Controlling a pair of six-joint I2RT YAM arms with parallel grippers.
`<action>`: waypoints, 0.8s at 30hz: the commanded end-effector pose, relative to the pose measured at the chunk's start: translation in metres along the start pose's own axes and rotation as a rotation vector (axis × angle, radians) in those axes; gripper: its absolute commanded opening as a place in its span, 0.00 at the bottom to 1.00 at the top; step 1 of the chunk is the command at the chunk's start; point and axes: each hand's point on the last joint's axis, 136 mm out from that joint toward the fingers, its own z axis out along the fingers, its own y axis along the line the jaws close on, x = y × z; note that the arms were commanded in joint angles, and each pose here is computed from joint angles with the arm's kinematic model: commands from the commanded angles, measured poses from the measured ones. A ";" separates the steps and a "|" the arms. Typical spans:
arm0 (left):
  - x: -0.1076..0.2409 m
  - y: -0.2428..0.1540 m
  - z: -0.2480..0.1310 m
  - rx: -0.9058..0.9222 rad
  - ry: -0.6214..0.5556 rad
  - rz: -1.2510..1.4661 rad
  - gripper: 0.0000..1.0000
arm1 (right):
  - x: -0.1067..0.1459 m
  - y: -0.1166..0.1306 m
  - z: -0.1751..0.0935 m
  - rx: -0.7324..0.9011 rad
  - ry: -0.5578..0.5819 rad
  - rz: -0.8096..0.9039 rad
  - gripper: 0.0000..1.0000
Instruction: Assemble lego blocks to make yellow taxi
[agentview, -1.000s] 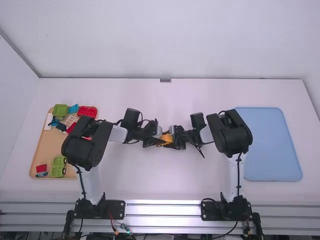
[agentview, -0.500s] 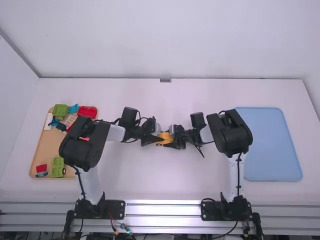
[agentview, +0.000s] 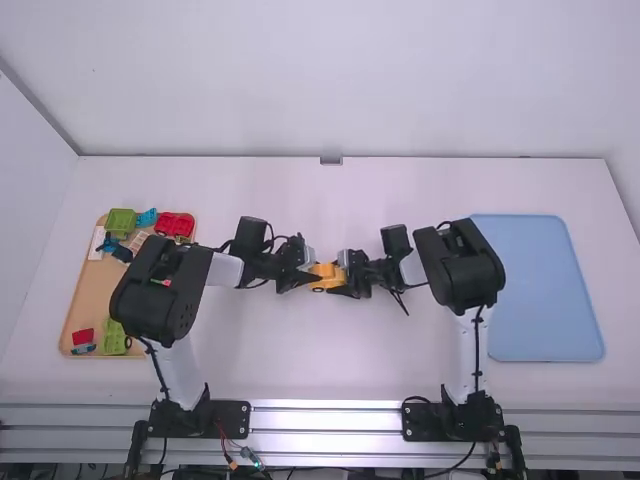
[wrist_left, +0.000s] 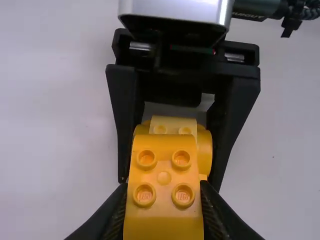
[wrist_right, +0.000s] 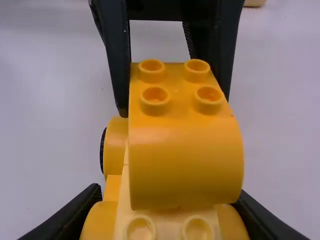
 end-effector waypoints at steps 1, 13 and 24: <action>0.006 -0.008 0.001 -0.003 0.005 -0.046 0.02 | 0.011 0.001 0.001 0.010 0.039 0.038 0.36; -0.008 -0.010 0.004 0.027 -0.069 0.000 0.02 | 0.011 0.002 0.001 0.008 0.037 0.038 0.37; -0.003 -0.008 0.007 0.017 -0.032 0.009 0.02 | 0.008 0.003 0.001 -0.002 0.020 0.037 0.37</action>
